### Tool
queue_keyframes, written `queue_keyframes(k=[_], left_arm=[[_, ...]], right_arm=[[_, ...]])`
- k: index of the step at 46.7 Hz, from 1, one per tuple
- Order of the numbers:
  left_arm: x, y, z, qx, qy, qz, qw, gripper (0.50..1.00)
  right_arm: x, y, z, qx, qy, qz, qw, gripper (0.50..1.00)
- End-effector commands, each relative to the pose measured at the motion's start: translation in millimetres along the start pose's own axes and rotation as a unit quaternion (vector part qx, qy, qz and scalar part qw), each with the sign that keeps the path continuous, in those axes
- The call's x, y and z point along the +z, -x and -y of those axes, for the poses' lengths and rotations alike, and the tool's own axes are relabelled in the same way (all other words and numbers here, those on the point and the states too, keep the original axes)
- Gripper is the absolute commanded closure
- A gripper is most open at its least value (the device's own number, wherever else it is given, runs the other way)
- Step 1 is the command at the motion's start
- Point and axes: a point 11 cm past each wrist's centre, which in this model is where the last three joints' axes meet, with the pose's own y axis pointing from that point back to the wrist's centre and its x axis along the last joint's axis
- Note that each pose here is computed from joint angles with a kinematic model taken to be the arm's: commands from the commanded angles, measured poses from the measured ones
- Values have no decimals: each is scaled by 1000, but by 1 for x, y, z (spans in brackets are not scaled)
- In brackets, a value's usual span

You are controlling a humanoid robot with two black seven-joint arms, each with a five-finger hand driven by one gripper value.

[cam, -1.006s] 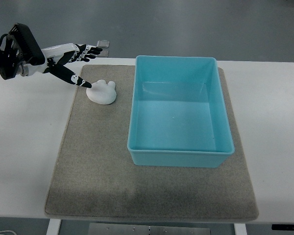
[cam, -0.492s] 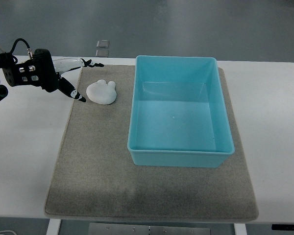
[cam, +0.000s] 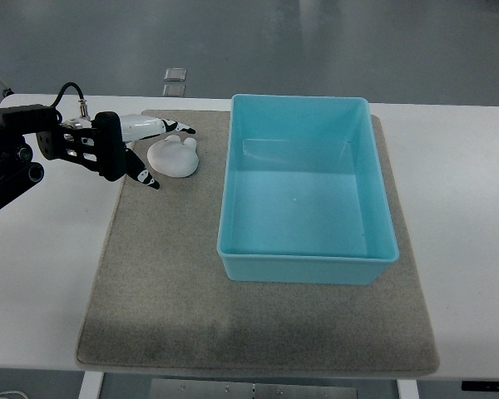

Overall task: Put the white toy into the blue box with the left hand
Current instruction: 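Close the left hand fingers around the white plush toy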

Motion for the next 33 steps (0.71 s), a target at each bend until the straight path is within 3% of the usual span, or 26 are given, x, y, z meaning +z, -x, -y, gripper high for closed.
queue_keyframes(k=[1,10,19,33], left_arm=[[0,-1,1,4,-1,9,1000,525],[1,-3,3,25,0,18,1000,534],[1,-1,4,19,-2,31,999,643],[1,2,8,16,-5,32,999,677]], right_arm=[[0,0,0,0,0,0,1000,564],[0,0,0,0,0,0,1000,564],[0,0,0,0,0,0,1000,564],[0,0,0,0,0,-1,1000,564]])
